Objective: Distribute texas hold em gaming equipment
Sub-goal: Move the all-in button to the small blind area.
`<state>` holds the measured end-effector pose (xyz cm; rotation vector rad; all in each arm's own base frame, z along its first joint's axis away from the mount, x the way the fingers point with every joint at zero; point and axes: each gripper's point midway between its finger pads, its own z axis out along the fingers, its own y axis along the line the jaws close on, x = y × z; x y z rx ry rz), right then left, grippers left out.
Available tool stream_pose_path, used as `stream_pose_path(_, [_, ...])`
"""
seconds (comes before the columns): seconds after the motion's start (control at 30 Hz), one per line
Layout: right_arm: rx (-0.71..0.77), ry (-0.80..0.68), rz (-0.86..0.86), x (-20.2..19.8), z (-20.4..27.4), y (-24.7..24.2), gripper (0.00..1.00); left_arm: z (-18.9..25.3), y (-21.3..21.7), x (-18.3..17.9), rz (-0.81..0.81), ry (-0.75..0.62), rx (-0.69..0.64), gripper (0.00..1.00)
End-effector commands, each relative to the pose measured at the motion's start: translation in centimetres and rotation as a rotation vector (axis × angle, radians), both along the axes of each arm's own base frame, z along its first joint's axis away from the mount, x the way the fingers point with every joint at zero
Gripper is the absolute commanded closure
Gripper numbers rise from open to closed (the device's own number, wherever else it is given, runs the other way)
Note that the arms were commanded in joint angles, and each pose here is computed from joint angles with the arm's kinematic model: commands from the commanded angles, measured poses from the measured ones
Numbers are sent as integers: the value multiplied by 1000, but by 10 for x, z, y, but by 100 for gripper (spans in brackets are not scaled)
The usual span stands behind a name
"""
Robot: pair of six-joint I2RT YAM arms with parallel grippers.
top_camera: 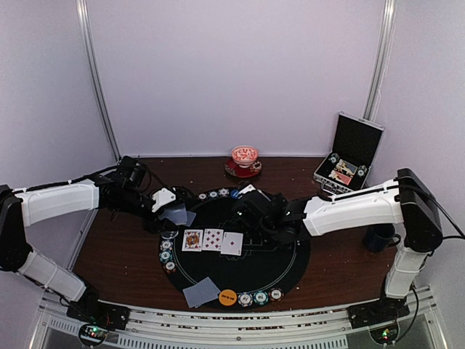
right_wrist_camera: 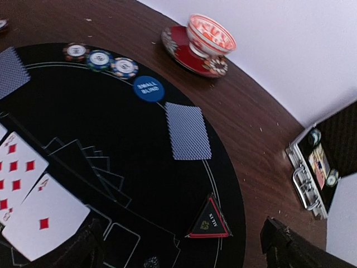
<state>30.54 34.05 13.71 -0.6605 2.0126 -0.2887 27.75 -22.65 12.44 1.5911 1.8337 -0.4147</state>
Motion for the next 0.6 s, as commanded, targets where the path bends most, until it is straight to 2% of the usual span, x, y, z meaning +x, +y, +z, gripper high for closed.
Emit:
stream_pose_path(0.0, [145, 91, -208, 18, -28, -43, 0, 14, -3, 5, 6, -43, -35, 38])
stream_pose_path(0.23, [259, 176, -362, 46, -58, -86, 0, 14, -3, 5, 6, -40, -34, 38])
stream_pose_path(0.57, [317, 277, -412, 64, -91, -103, 0, 12, -3, 5, 4, -36, -31, 38])
